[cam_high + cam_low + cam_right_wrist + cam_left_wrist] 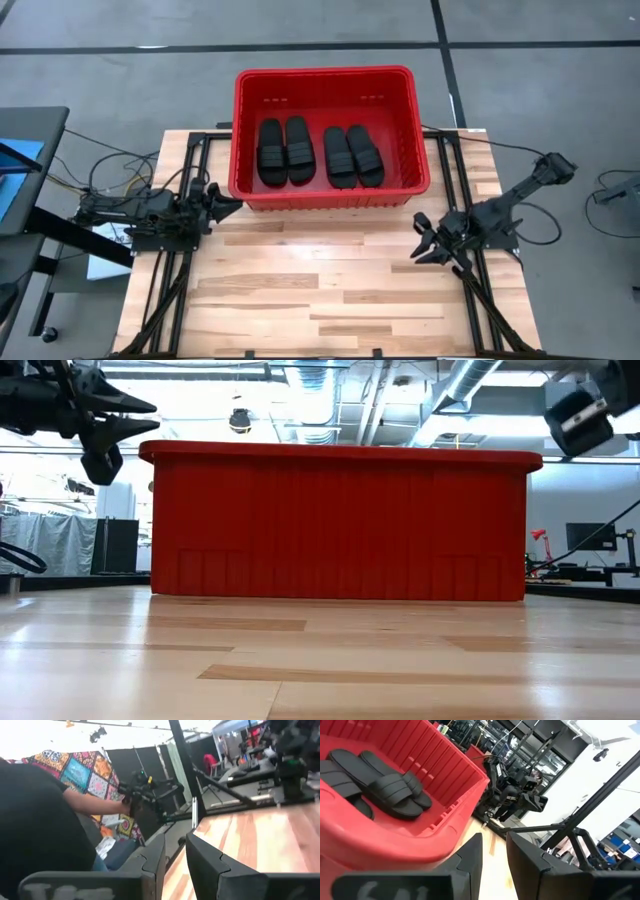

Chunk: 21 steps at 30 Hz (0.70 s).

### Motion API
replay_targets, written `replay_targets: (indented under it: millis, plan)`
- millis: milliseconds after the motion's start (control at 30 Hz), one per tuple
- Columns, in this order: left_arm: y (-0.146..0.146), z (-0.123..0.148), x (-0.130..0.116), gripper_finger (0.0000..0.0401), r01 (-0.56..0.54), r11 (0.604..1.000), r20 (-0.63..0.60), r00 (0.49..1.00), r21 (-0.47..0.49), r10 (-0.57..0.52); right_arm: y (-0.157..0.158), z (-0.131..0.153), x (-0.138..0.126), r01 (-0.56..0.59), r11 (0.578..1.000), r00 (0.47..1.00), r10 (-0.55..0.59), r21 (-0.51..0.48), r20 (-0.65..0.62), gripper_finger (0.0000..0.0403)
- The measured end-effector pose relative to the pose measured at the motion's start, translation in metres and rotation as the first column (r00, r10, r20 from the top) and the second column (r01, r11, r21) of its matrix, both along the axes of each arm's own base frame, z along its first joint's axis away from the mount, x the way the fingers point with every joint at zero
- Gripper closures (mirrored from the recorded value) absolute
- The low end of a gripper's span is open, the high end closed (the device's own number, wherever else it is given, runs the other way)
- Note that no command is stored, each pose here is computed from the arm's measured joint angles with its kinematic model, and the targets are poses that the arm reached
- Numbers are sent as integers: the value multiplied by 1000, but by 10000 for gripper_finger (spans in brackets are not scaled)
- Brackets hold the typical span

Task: Pick and place slides into bin
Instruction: Return to Home Position

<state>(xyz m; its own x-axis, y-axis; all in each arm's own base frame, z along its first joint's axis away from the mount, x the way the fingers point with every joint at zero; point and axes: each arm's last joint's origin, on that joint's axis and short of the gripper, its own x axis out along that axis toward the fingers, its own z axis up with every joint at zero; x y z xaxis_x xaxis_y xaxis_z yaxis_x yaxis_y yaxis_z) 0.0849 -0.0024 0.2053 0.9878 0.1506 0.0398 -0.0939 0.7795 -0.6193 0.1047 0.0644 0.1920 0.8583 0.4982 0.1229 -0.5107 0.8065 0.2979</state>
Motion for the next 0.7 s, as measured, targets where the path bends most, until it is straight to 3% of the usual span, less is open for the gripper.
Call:
replay_targets:
  millis: [200, 467, 700]
  plan:
    - [-1, -1, 0, 324, 40, 999, -18, 999, 27, -39, 0, -17, -1, 6, 1000, 997, -5, 21, -72, 336]
    - [-9, -2, 0, 324, 309, 945, -35, 951, 110, -307, 0, -32, -1, 5, 998, 979, -17, -56, -205, 336]
    - [-10, -9, 0, 324, 334, 940, -101, 940, 67, -327, -1, -43, -2, 40, 999, 932, -41, -11, -360, 336]
